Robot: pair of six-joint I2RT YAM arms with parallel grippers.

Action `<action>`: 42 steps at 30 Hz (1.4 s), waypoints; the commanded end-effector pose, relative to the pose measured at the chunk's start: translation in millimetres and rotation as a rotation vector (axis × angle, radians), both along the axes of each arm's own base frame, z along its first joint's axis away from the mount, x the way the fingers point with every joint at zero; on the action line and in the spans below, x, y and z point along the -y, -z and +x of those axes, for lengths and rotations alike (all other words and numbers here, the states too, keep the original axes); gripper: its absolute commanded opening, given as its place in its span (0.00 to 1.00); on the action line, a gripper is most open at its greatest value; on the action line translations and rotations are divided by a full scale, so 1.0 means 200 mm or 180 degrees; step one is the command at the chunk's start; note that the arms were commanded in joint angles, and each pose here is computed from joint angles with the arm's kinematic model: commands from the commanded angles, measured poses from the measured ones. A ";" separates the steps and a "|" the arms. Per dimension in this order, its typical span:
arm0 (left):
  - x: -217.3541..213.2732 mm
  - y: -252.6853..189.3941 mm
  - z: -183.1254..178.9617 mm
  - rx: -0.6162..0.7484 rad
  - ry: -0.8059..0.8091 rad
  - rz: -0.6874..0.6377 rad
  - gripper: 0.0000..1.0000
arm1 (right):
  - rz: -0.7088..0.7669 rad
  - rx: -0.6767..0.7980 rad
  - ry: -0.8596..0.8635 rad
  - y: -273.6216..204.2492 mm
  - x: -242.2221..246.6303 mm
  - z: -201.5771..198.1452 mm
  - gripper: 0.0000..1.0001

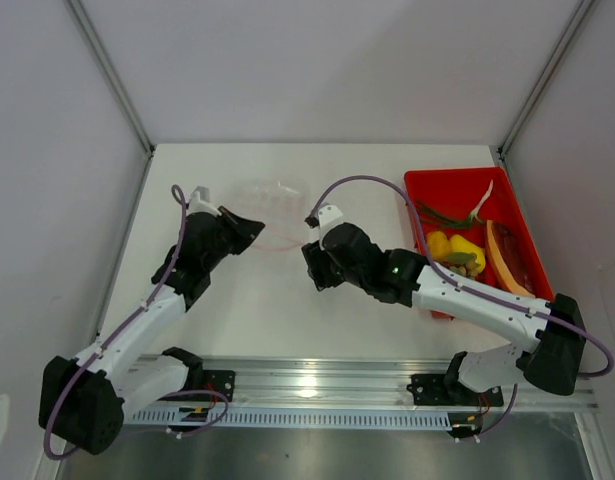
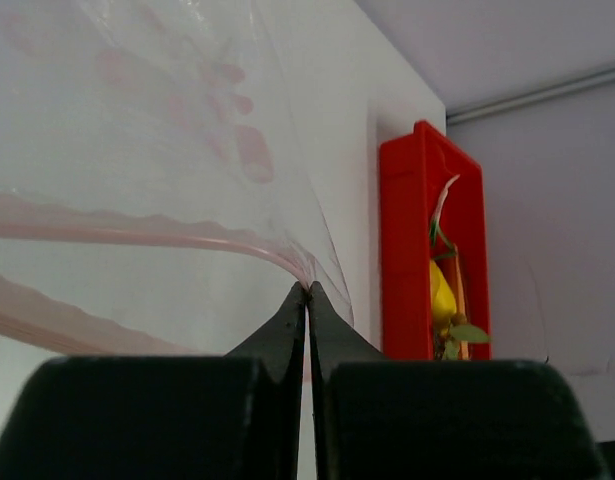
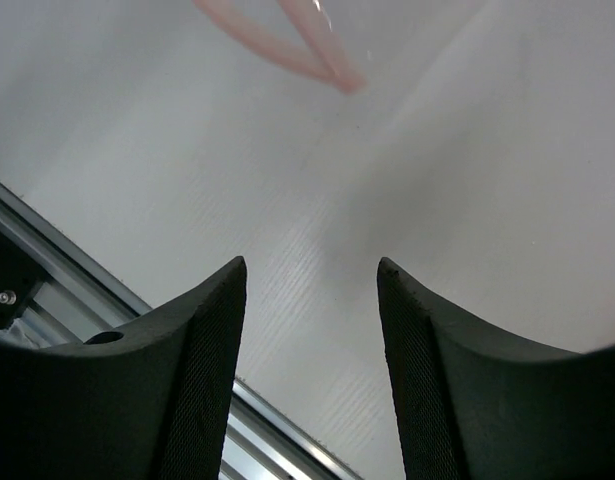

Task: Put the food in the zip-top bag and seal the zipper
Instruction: Pick up the zipper food storage bag at the center of the board, then open the zipper of the food storage bag at the center of the board.

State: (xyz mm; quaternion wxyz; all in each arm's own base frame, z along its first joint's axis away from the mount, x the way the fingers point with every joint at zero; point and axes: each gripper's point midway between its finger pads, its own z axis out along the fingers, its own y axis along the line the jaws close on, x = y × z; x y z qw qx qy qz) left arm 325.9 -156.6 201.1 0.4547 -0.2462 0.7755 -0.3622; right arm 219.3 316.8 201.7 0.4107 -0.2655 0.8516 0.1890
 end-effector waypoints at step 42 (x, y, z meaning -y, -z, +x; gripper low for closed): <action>0.31 -0.21 -0.60 -0.0293 0.1102 -0.0330 0.01 | -0.0207 0.0880 -0.0409 -0.04 -0.32 -0.08 0.61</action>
